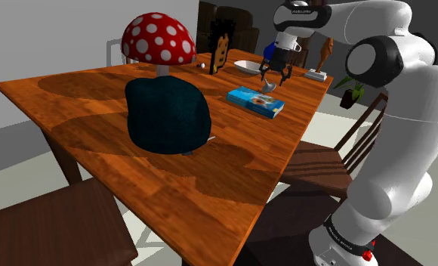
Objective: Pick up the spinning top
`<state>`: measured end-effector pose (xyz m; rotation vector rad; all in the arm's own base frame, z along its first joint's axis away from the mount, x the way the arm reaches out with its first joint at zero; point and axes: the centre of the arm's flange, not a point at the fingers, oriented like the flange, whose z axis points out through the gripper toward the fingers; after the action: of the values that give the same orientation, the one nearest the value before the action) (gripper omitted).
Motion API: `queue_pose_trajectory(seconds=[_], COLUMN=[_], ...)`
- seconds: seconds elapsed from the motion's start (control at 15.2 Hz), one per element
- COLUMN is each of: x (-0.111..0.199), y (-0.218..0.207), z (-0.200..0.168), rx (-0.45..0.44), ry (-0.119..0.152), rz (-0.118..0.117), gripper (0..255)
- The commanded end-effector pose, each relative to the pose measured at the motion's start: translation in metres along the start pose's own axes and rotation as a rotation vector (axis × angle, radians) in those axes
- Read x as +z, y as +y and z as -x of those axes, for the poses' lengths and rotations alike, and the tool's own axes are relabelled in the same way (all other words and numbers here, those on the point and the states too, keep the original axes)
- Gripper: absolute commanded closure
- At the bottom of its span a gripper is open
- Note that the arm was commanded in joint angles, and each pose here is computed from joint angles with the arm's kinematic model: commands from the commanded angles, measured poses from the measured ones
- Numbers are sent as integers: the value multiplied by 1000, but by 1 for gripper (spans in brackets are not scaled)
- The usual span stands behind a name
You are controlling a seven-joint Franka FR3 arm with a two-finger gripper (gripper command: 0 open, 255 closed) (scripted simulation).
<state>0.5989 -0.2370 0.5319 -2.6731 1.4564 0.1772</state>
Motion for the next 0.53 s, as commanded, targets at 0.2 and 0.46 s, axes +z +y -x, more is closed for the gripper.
queue_pose_trajectory(seconds=[0.2,0.46], x=[-2,13], y=[8,10], z=[-69,-79], rx=[136,151], ry=[-7,-7], rz=[-48,-53], gripper=[0,0])
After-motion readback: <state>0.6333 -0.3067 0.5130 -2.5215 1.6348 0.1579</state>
